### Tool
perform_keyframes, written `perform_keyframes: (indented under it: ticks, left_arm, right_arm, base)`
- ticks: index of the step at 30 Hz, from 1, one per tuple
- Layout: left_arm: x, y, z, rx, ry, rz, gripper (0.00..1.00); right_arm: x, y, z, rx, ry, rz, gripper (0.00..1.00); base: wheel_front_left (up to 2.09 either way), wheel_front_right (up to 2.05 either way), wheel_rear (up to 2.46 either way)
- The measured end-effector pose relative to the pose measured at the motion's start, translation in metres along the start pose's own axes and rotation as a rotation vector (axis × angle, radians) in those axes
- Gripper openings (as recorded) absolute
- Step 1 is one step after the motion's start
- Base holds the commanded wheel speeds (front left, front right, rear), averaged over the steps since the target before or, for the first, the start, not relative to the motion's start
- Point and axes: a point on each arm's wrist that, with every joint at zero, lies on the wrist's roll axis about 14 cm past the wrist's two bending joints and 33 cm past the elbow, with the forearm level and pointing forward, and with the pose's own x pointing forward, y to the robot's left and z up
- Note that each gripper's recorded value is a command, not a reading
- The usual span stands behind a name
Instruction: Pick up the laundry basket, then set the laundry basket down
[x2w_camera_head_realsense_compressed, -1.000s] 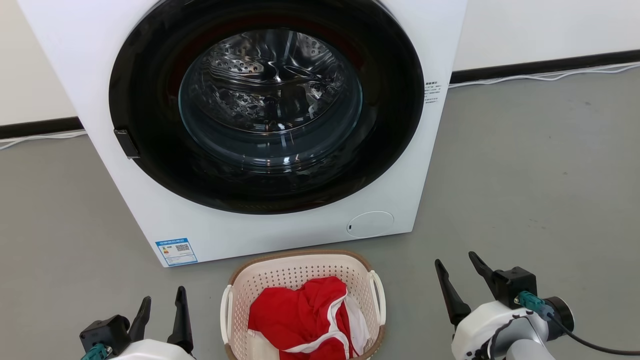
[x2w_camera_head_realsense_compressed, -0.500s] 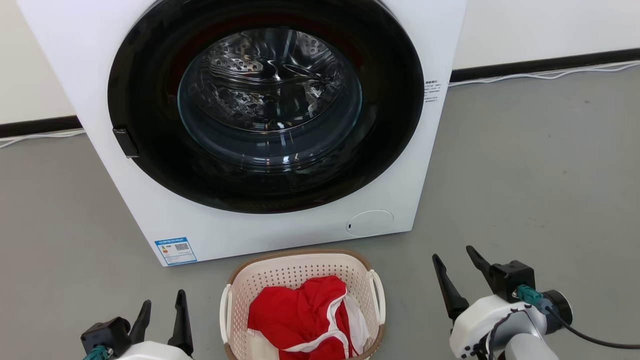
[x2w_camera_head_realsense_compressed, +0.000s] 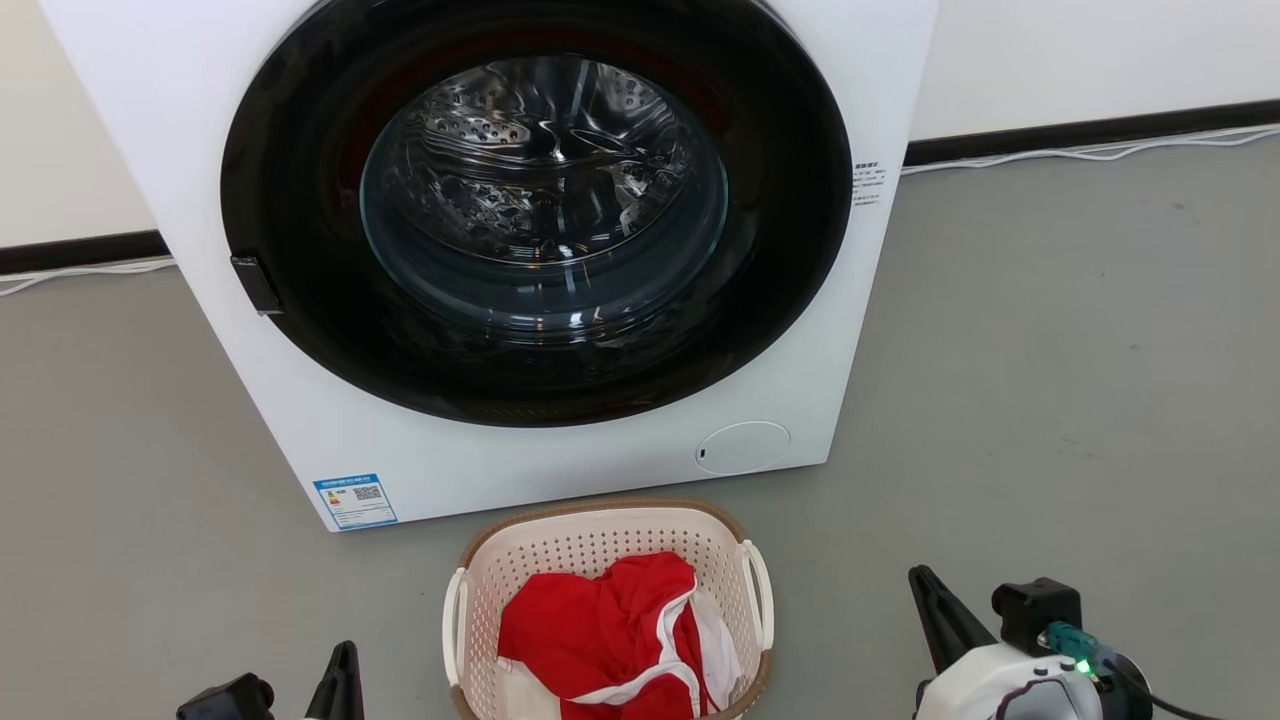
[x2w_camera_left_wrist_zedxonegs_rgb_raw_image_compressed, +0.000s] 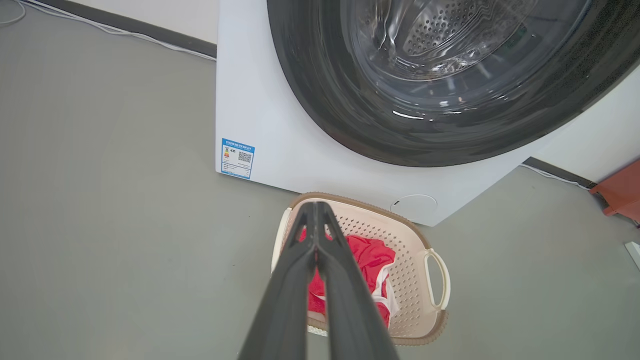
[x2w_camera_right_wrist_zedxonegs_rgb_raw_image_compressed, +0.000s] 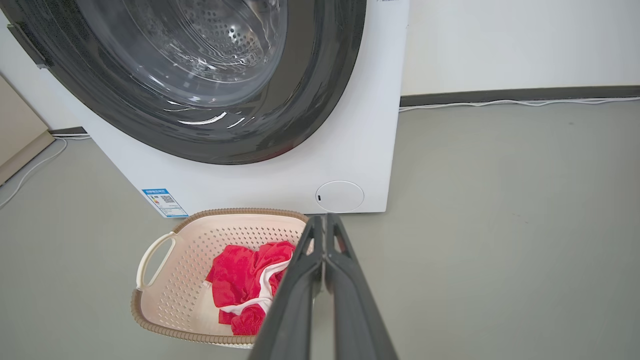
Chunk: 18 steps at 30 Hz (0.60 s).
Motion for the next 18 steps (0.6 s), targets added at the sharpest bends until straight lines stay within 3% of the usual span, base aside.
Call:
perform_keyframes:
  ticks: [18]
  left_arm:
    - [-0.001, 0.007, 0.002, -0.187, 0.014, 0.020, 0.00]
  right_arm:
    - [0.006, -0.003, 0.018, 0.223, -0.050, -0.022, 0.00]
  base:
    - [0.00, 0.00, 0.00]
